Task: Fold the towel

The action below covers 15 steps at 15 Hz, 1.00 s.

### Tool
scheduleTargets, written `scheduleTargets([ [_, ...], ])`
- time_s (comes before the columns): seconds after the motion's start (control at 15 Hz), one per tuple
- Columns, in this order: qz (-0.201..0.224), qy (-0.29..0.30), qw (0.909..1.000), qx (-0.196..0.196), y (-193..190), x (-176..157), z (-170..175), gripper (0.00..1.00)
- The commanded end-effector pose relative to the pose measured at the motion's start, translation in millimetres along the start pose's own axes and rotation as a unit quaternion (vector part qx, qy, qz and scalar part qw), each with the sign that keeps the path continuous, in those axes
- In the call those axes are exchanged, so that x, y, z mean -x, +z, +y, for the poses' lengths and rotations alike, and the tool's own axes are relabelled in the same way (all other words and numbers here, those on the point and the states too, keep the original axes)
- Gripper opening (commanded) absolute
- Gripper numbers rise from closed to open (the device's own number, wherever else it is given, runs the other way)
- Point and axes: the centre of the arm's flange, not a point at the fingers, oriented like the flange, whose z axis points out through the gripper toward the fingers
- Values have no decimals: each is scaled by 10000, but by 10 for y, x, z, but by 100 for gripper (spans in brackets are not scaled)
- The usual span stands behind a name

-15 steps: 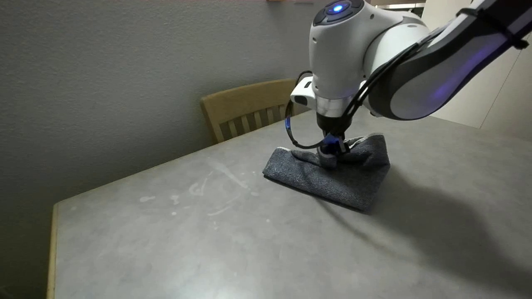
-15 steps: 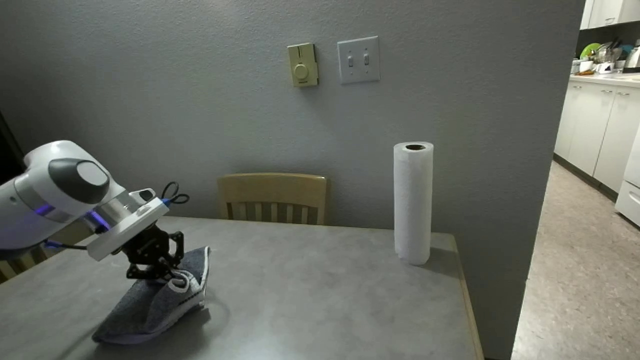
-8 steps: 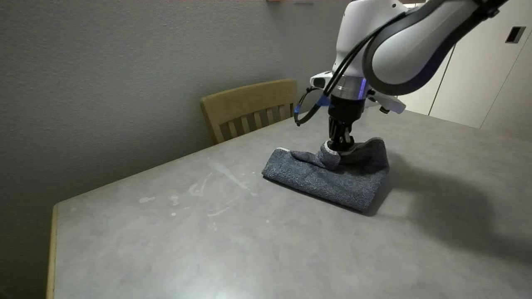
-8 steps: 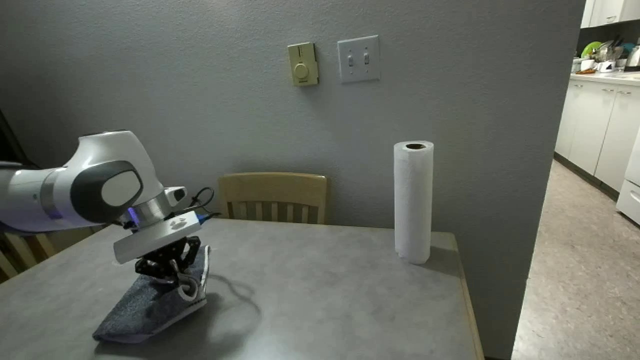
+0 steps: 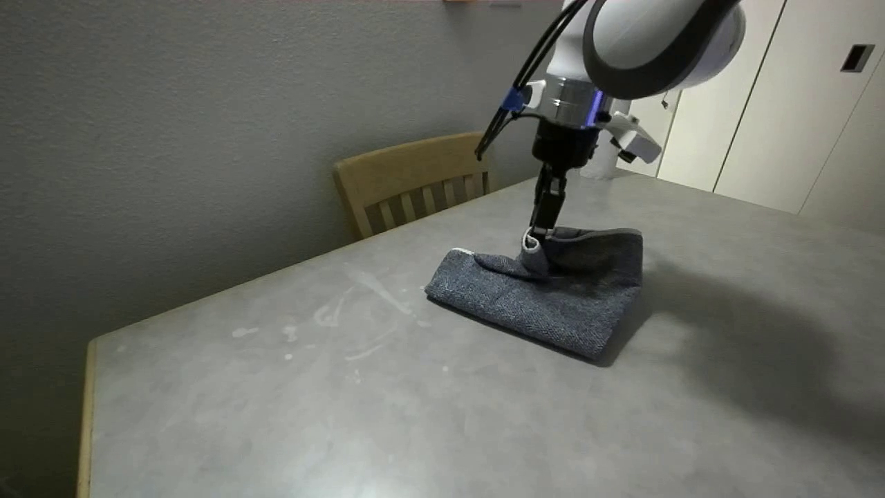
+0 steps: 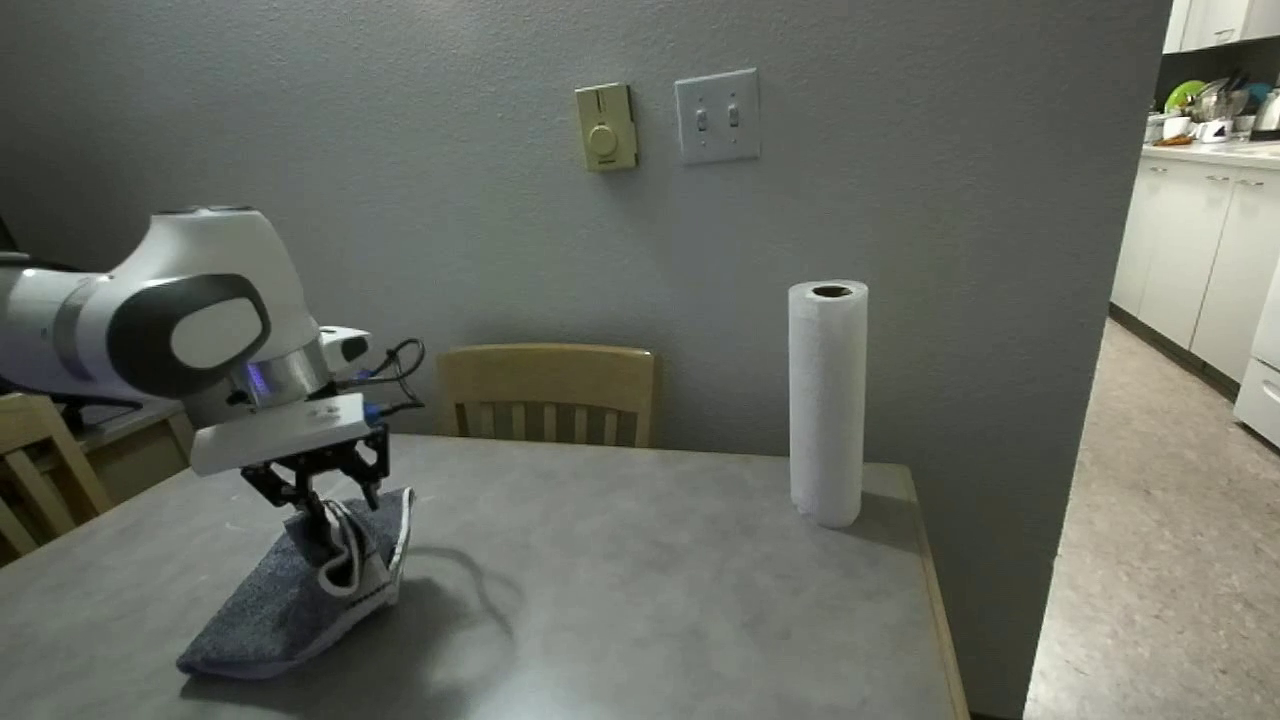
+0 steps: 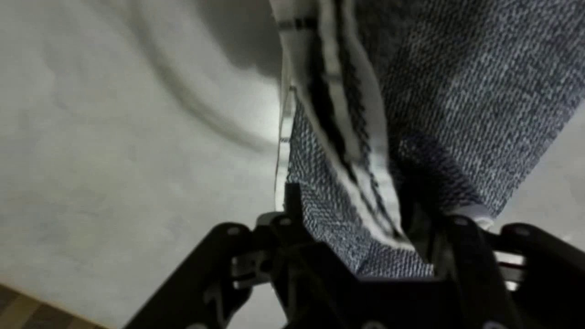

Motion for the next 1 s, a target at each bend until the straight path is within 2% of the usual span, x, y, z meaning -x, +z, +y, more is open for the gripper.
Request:
scheduleTargets([
  [0.0, -227, 439, 9949, 881, -555, -331, -478, 89],
  [0.13, -314, 606, 9878, 1402, -808, -546, -757, 99],
  [0.27, -563, 729, 9787, 1837, -925, -735, -1036, 100],
  [0.4, -1093, 814, 9697, 2027, -860, -885, -1318, 100],
  [0.47, -668, 777, 9758, 1933, -927, -738, -1126, 100],
  [0.6, -704, 767, 9758, 1925, -925, -812, -1317, 100],
  [0.93, -713, 885, 9747, 1925, -934, -740, -1127, 100],
])
